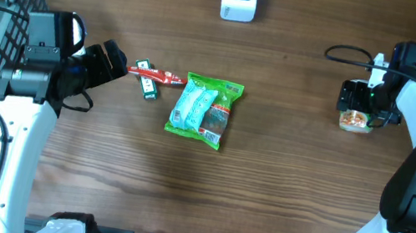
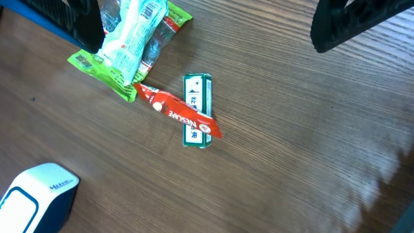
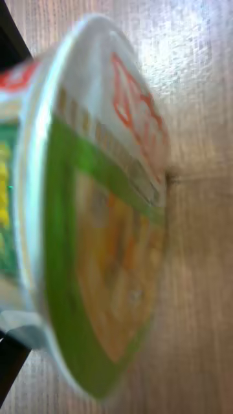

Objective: Scan the item barcode
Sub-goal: 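Lower the noodle cup onto the table at right and release it, then move the right gripper to the teal tissue pack atop the green bag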

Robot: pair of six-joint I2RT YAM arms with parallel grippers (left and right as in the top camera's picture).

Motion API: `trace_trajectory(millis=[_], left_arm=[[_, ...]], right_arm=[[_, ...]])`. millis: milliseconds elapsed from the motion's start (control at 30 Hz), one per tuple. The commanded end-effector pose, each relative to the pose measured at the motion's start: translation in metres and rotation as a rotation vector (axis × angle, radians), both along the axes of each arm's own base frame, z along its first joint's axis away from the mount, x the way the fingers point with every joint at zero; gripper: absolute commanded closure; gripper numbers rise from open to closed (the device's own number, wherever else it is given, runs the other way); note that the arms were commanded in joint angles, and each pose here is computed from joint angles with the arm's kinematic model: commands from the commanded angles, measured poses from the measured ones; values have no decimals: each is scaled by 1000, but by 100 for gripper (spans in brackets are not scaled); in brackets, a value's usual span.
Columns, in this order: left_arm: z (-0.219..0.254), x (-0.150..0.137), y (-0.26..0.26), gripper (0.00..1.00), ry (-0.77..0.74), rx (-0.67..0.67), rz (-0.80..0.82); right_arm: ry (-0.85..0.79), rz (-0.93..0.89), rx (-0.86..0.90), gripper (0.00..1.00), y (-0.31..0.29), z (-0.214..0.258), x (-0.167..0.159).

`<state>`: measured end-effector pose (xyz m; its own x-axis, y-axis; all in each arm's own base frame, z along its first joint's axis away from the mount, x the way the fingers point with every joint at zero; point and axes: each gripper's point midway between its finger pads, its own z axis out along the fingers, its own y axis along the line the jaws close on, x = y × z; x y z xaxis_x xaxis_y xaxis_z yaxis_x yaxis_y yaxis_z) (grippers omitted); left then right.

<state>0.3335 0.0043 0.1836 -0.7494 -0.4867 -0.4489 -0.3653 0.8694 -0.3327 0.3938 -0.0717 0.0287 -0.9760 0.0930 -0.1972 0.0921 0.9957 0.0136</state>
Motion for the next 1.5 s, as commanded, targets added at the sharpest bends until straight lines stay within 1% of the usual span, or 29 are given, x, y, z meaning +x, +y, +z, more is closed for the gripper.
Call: trace_trajectory(millis=[0,100,167,200,233,267,300,367,500,567,667,800,867,1000,1100,1300,1467], left_arm=[[-1,0,-3,0,2,-2,-15],[-1,0,-3,0,2,-2,-15],[-1,0,-3,0,2,-2,-15],[-1,0,-3,0,2,-2,-15],[-1,0,-3,0,2,-2,-16],[-1,0,-3,0,2,-2,-15],[-1,0,-3,0,2,-2,-15],[-1,0,-3,0,2,-2,-15],[-1,0,-3,0,2,-2,-15],[-1,0,-3,0,2,-2,-15],[-1,0,-3,0,2,-2,-16],[-1,0,-3,0,2,-2,-15],[-1,0,-3,0,2,-2,-15],[-1,0,-3,0,2,-2,-15],[-1,0,-3,0,2,-2,-15],[-1,0,-3,0,2,-2,-15],[-1,0,-3,0,2,-2,-15]], right_arm=[[-32,-28,-7,0,-2,25,10],[-85,-51,-6,0,-3,65,23],[-129,-54,57,0,8,96,30],[-158,-41,153,0,26,115,33],[-168,-44,209,0,36,124,34],[-173,-86,402,1,69,144,32],[-139,-72,544,0,97,153,24],[-102,-50,588,0,119,151,19],[-31,-43,581,0,160,135,10],[-12,-18,591,0,192,127,7],[39,-48,622,0,234,114,-4],[52,16,607,0,284,92,-21],[37,-7,535,1,299,74,-28],[-50,-39,396,7,319,53,-36],[-110,-36,353,11,338,47,-40],[-163,-15,355,14,378,37,-48],[-148,-46,342,14,384,14,-47]])
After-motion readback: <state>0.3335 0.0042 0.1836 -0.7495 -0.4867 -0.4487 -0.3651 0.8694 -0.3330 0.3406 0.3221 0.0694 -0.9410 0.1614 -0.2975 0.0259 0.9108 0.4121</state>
